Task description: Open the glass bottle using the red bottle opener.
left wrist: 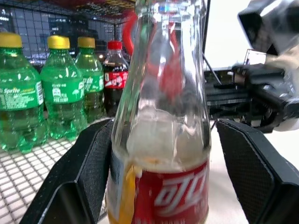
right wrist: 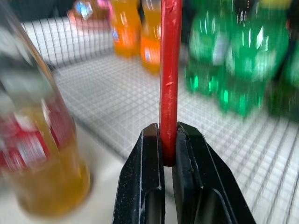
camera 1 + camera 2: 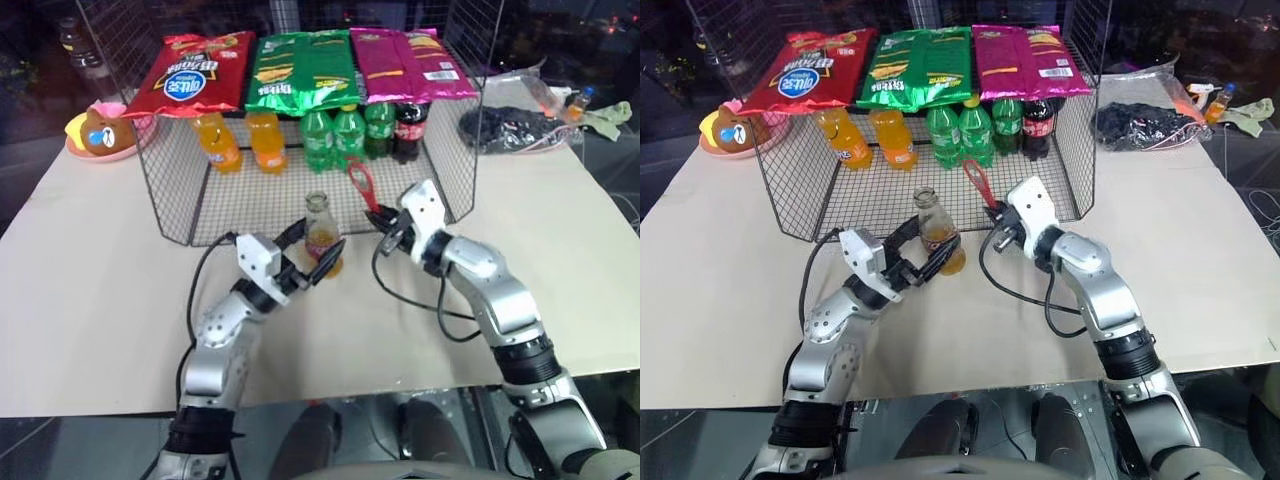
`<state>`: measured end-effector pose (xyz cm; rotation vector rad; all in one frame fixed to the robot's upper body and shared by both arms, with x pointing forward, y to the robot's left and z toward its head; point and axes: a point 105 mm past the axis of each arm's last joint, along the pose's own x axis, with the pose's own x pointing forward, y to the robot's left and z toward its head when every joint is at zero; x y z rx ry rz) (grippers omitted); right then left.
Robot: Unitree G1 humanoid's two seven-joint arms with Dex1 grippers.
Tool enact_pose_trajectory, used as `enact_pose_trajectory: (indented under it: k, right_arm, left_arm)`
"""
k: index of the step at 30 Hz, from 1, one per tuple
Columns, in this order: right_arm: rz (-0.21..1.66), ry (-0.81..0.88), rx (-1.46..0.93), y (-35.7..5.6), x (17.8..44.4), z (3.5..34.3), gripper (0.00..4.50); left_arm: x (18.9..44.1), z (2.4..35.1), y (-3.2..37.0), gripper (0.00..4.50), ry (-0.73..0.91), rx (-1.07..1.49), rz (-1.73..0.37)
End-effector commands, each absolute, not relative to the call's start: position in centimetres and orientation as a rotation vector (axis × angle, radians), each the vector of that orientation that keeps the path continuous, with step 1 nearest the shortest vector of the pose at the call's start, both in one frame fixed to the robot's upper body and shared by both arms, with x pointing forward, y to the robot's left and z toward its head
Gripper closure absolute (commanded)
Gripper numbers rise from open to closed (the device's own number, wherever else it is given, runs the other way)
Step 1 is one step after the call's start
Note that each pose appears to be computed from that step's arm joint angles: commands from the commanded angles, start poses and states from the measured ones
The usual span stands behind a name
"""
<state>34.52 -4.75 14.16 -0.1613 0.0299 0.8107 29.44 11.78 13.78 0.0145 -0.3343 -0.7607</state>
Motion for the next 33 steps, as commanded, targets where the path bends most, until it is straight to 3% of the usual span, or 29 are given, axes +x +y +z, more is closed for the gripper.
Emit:
enact_pose_trajectory:
  k: [1,10,13,18,20,26,33]
  right_arm:
    - [0.809,0.128,-0.115,-5.6,33.6,13.9,4.5]
    - [0.871,0.442,0.015,-8.0,29.7,10.4,4.5]
    - [0.871,0.471,0.009,-8.7,29.1,10.0,3.36]
    - [0.861,0.447,0.023,-9.5,28.9,10.5,0.88]
    - [0.837,0.414,-0.004,-10.1,29.0,10.7,0.14]
    - [0.84,0.251,-0.009,-13.4,27.7,11.4,0.03]
    - [0.833,0.171,-0.099,-19.3,25.7,9.3,0.03]
  left_arm:
    - [28.6,14.1,11.5,0.96,-0.342,0.061,-0.794]
    - [27.1,12.6,13.3,0.96,-0.268,0.074,-0.759]
    - [26.5,12.1,13.8,0.92,-0.242,0.078,-0.756]
    - [25.9,11.6,14.6,0.92,-0.213,0.089,-0.733]
    - [25.6,11.2,15.1,0.92,-0.195,0.093,-0.71]
    - [24.3,8.2,18.6,0.92,-0.016,0.149,-0.559]
    - [22.6,6.7,21.0,0.92,0.115,0.207,-0.492]
